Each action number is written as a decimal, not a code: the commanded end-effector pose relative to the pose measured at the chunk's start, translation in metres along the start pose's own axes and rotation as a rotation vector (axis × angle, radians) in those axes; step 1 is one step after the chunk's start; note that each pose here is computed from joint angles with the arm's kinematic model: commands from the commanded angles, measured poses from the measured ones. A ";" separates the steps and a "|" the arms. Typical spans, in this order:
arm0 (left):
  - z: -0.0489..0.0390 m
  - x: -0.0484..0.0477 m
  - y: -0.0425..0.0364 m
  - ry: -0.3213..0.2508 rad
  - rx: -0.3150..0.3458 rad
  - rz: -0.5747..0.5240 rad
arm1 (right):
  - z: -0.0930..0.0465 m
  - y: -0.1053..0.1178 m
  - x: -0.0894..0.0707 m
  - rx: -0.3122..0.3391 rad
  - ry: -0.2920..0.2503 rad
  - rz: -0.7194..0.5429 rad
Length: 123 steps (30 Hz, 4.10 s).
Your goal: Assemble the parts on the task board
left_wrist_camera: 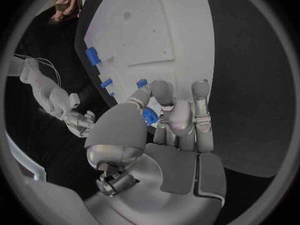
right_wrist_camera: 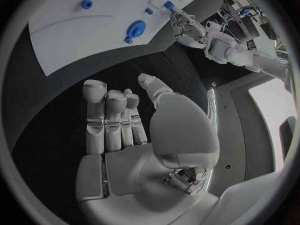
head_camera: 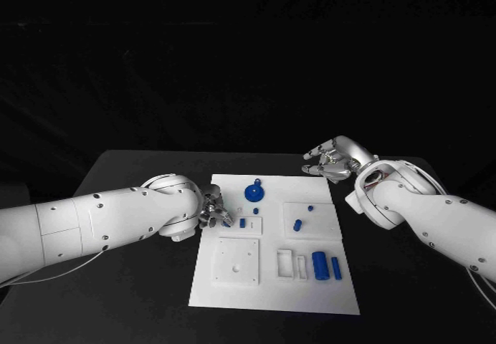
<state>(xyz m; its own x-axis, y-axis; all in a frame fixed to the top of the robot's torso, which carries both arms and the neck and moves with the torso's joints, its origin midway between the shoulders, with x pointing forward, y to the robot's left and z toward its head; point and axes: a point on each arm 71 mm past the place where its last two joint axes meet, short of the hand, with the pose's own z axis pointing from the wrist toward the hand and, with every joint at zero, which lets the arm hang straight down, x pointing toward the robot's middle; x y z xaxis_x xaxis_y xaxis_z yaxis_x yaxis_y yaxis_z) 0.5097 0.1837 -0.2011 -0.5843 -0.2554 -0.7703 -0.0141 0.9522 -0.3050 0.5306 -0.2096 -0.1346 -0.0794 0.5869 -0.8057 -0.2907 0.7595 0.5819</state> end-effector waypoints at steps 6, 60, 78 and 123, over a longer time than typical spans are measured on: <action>0.0023 0.0163 0.0047 0.077 -0.029 0.043 | 0.000 0.001 0.001 -0.008 0.010 -0.001; 0.0050 0.0179 -0.0021 0.090 -0.016 0.023 | 0.000 0.001 0.001 -0.009 0.009 -0.001; -0.0002 0.0166 0.0037 0.081 -0.007 0.017 | -0.001 -0.002 0.002 -0.004 0.010 -0.001; -0.0258 -0.0396 -0.0646 -0.359 0.585 0.181 | -0.001 -0.008 0.004 0.011 0.009 0.003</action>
<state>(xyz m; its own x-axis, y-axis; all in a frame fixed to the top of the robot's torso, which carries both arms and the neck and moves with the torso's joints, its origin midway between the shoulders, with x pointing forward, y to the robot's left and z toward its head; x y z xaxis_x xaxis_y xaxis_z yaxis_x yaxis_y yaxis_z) 0.5141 0.1429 -0.1454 -0.3505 -0.2867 -0.8916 0.4214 0.8019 -0.4235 0.5318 -0.2145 -0.1429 -0.0838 0.5868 -0.8054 -0.2702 0.7646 0.5852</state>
